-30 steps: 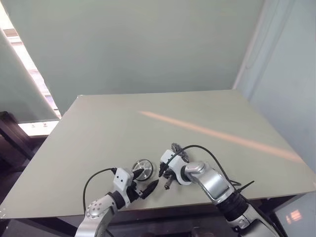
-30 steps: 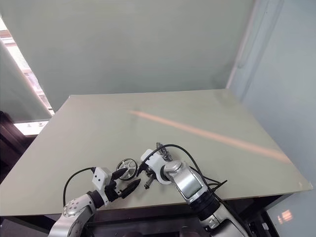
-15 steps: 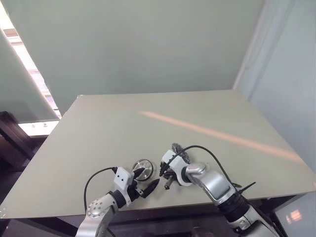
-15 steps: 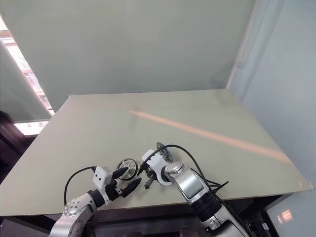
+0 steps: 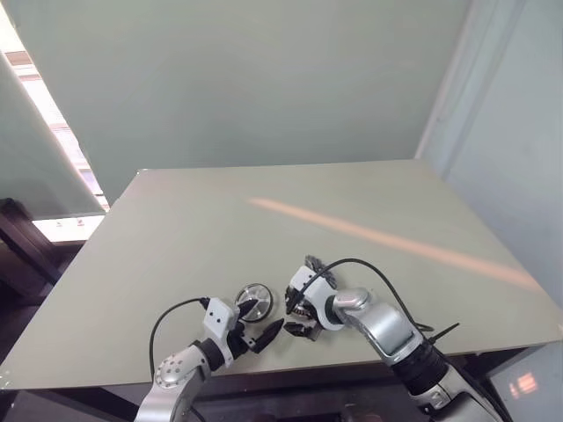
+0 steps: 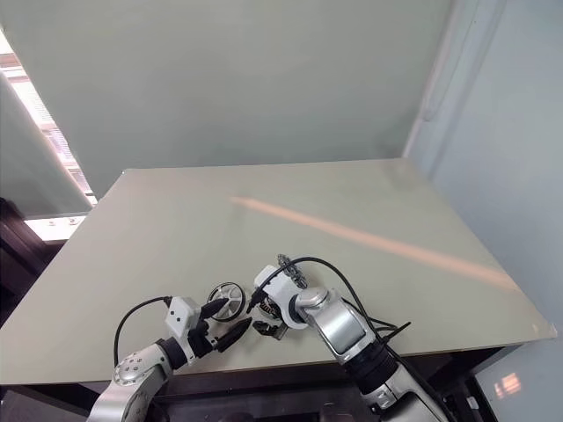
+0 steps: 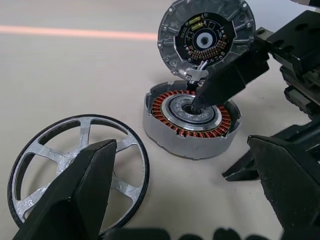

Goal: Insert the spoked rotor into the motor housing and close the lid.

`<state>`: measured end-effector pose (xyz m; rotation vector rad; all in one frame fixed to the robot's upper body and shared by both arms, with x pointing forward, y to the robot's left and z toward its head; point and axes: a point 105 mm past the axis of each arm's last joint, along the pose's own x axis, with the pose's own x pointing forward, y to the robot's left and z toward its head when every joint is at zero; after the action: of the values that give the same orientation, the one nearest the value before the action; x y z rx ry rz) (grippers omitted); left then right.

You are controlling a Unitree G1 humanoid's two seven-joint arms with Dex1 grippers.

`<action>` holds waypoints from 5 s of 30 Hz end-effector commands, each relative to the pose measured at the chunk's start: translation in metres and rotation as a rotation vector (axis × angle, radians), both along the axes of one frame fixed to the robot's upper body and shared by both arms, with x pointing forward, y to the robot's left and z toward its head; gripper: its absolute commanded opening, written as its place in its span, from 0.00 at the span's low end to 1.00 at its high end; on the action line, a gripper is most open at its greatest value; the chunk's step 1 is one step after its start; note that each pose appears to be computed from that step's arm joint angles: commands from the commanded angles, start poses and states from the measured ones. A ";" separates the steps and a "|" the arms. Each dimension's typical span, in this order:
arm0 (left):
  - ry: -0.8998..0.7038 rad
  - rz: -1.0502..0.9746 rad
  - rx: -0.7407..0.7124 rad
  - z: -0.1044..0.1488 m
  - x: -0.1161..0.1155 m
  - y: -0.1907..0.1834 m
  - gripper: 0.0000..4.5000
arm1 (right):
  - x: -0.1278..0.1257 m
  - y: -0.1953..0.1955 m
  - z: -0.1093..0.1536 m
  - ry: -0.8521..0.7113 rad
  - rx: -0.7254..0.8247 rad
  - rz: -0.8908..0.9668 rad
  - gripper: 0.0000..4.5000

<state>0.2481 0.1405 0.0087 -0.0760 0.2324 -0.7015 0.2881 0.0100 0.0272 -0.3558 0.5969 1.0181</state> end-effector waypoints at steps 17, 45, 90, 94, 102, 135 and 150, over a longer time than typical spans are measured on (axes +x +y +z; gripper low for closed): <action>0.260 0.384 -0.319 -0.001 -0.008 0.053 1.00 | -0.011 0.002 0.059 -0.287 0.263 0.192 1.00; 0.503 0.428 -0.470 -0.030 0.032 0.016 0.80 | -0.014 -0.003 0.063 -0.340 0.273 0.165 1.00; 0.572 0.211 -1.208 0.025 0.046 -0.036 0.08 | -0.027 -0.065 0.032 -0.242 0.132 0.020 1.00; 0.605 0.202 -1.198 0.018 0.047 -0.042 0.08 | -0.028 -0.065 0.033 -0.244 0.132 0.007 1.00; 0.648 0.194 -1.167 0.005 0.050 -0.051 0.08 | -0.027 -0.066 0.033 -0.250 0.132 -0.012 1.00; 0.735 0.146 -1.081 -0.007 0.051 -0.088 0.08 | -0.029 -0.063 0.031 -0.239 0.138 -0.029 1.00; 0.758 0.152 -1.054 -0.008 0.049 -0.089 0.29 | -0.029 -0.061 0.029 -0.234 0.139 -0.027 1.00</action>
<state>0.2979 0.0734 -0.0057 -1.3404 0.5322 -0.5050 0.2574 -0.0549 0.0446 -0.3417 0.3681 0.9680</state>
